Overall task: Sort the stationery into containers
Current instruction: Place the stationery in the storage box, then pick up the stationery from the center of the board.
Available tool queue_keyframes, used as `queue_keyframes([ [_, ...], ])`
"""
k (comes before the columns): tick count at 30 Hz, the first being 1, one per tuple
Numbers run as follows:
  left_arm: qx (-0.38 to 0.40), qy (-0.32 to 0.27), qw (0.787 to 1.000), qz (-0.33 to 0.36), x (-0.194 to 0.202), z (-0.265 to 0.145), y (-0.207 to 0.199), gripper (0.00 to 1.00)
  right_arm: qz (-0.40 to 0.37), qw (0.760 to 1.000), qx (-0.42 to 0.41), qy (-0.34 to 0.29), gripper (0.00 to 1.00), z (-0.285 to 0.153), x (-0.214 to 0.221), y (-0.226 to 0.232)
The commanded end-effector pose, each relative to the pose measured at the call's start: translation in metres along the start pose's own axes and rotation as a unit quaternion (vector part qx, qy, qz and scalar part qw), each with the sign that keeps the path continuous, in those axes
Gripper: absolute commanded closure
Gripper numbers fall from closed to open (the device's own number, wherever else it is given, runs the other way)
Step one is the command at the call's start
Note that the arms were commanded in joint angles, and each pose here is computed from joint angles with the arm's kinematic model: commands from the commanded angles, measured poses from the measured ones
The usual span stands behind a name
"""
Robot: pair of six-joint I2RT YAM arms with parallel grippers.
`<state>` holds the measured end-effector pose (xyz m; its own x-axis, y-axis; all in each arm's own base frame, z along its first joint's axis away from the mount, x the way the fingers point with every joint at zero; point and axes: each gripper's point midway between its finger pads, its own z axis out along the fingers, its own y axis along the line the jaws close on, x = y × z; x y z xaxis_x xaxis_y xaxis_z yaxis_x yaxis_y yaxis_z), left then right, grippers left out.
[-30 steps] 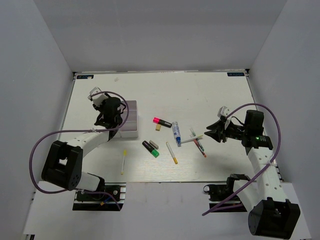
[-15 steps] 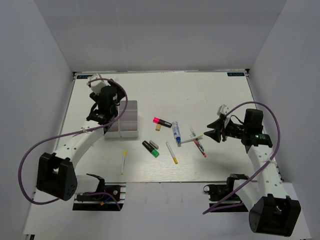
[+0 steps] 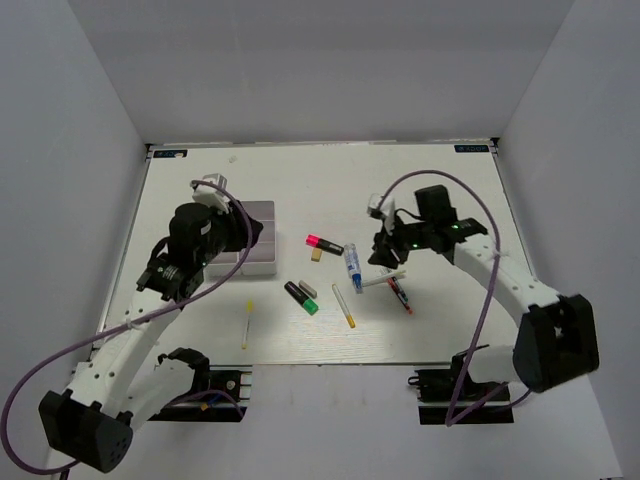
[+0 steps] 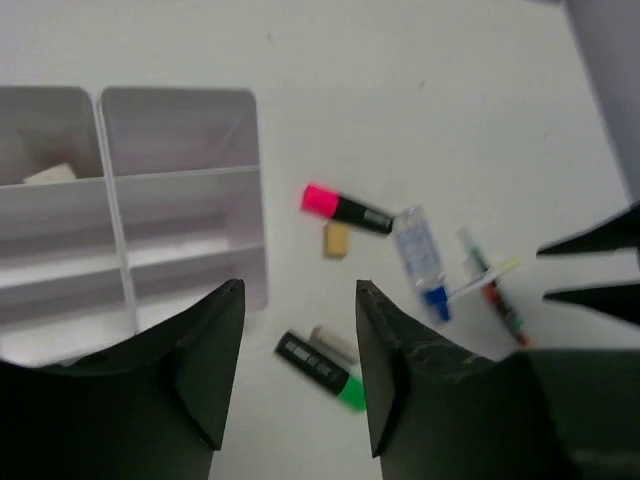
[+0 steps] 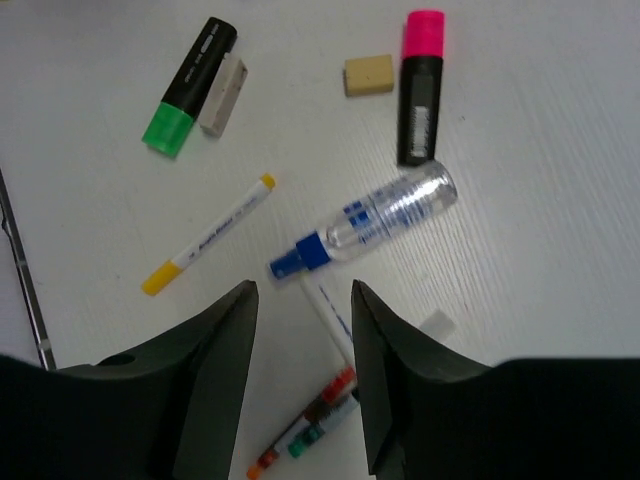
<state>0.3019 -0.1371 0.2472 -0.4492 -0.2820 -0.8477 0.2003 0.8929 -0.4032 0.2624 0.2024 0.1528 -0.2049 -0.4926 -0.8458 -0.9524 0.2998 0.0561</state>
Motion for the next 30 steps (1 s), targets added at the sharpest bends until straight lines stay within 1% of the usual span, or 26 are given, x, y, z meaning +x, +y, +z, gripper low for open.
queue_keyframes([
  [1,0.029,0.059,0.996,0.058,0.035,-0.020,0.002,0.40,-0.004,0.999,0.011,0.030,0.51,0.037,-0.024,-0.001],
  [2,0.026,0.049,0.996,0.067,0.031,-0.028,0.004,0.37,-0.005,0.999,0.023,0.044,0.50,0.044,-0.023,-0.004],
  [3,0.024,0.052,0.996,0.071,0.036,-0.031,0.007,0.35,0.001,0.998,0.002,0.057,0.48,0.061,-0.021,0.007],
  [4,0.016,0.051,0.996,0.071,0.043,-0.033,0.013,0.31,-0.009,0.998,-0.008,0.055,0.43,0.075,-0.037,0.012],
  [5,0.016,0.025,0.997,0.073,0.037,-0.044,0.013,0.29,0.006,0.998,-0.002,0.062,0.41,0.081,-0.037,0.013],
  [6,0.015,0.014,0.997,0.073,0.041,-0.046,0.017,0.29,0.008,0.997,-0.023,0.080,0.39,0.099,-0.029,0.026],
  [7,0.021,-0.001,0.997,0.074,0.039,-0.051,0.016,0.23,0.005,0.996,-0.021,0.081,0.36,0.106,-0.033,0.027],
  [8,0.014,-0.019,0.997,0.074,0.036,-0.057,0.019,0.20,0.015,0.997,-0.018,0.076,0.36,0.111,-0.038,0.029],
  [9,0.025,-0.050,0.996,0.075,0.025,-0.070,0.014,0.19,0.013,0.997,-0.018,0.080,0.36,0.119,-0.037,0.033],
  [11,0.016,-0.084,0.994,0.074,0.013,-0.081,0.016,0.17,0.011,0.997,-0.016,0.075,0.36,0.130,-0.043,0.037],
  [15,0.014,-0.115,0.991,0.067,0.005,-0.094,0.017,0.16,0.005,0.995,-0.008,0.102,0.36,0.156,-0.034,0.047],
  [16,0.014,-0.115,0.991,0.067,0.005,-0.094,0.017,0.16,0.004,0.993,0.003,0.120,0.36,0.167,-0.026,0.047],
  [22,0.026,-0.131,0.989,0.067,-0.002,-0.103,0.012,0.16,0.000,0.990,0.015,0.139,0.37,0.190,-0.019,0.052],
  [30,0.028,-0.136,0.988,0.067,-0.002,-0.107,0.012,0.16,-0.001,0.985,0.026,0.172,0.41,0.203,0.000,0.055],
])
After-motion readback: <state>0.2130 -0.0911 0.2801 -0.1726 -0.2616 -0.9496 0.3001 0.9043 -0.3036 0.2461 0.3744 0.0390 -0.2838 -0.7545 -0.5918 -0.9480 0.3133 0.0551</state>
